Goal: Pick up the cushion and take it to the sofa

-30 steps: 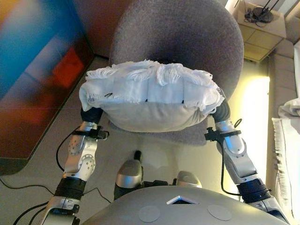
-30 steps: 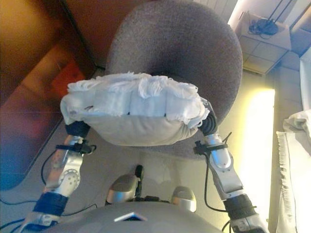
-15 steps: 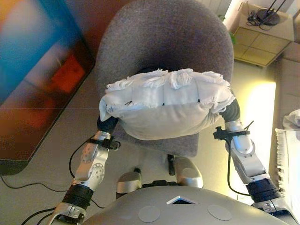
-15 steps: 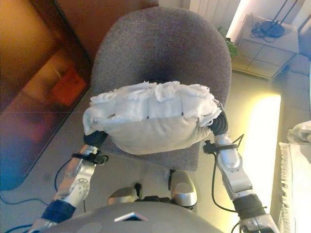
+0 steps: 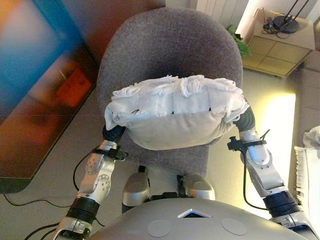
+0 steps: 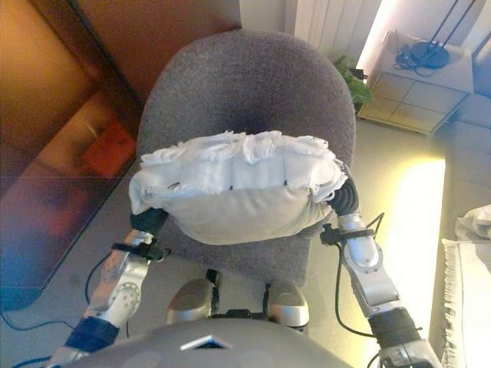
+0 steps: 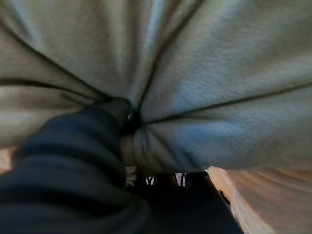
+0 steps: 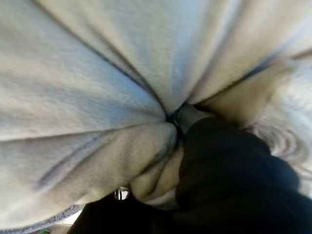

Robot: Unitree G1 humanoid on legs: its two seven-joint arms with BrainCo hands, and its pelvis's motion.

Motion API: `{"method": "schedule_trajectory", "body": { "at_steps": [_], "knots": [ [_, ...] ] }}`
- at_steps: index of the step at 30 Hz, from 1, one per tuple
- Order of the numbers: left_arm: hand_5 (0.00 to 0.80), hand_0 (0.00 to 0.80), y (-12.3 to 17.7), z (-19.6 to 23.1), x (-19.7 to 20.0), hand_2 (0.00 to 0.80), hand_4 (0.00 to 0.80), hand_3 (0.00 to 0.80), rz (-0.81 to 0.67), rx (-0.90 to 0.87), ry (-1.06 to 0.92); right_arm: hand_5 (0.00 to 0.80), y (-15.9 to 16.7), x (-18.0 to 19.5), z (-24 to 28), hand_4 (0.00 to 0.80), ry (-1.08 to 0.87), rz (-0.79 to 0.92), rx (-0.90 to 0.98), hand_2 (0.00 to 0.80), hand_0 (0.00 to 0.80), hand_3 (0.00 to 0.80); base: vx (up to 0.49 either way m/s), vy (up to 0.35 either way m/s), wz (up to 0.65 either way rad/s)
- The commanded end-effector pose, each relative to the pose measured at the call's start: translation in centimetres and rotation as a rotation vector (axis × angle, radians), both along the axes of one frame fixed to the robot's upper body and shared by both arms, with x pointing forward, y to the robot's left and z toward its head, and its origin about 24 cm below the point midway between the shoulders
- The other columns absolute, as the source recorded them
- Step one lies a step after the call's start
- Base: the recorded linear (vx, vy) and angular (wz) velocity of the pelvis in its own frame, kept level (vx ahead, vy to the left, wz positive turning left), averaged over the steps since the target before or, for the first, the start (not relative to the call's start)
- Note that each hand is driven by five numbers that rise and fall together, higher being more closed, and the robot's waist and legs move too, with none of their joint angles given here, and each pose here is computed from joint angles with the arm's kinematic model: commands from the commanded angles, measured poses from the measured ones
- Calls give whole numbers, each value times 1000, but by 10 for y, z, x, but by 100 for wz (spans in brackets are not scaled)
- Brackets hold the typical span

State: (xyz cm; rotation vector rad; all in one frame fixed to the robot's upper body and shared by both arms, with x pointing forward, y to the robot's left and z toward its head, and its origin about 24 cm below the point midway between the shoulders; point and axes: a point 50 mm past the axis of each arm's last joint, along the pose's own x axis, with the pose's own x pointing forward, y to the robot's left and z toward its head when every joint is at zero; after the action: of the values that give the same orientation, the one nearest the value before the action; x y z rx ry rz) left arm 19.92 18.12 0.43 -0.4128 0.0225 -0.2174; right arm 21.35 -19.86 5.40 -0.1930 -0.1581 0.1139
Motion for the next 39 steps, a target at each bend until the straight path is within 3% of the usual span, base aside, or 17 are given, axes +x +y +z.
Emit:
{"method": "schedule_trajectory", "body": {
  "at_steps": [1, 14, 22, 34, 39],
  "knots": [
    [800, 800, -16, 47, 15, 800, 800, 800, -70, -53, -266, 800, 26, 3, 37, 800, -195, 150, 80, 800, 800, 800, 158, 116, -49],
    [800, 800, -31, 75, 49, 800, 800, 800, -124, 36, -400, 800, 42, 25, 44, 800, -266, 97, 135, 800, 800, 800, -77, 67, -8],
    [800, 800, -54, 98, 74, 800, 800, 800, -108, 57, -520, 800, 51, 46, 53, 800, -332, 109, 63, 800, 800, 800, -55, 69, -21],
    [800, 800, -89, 150, 159, 800, 800, 800, -12, 141, -539, 800, 78, 133, 95, 800, -283, -48, 51, 800, 800, 800, -65, -18, -2],
    [800, 800, -93, 162, 180, 800, 800, 800, 76, 206, -475, 800, 71, 164, 112, 800, -227, -135, 38, 800, 800, 800, -3, 31, 0]
  ]
}}
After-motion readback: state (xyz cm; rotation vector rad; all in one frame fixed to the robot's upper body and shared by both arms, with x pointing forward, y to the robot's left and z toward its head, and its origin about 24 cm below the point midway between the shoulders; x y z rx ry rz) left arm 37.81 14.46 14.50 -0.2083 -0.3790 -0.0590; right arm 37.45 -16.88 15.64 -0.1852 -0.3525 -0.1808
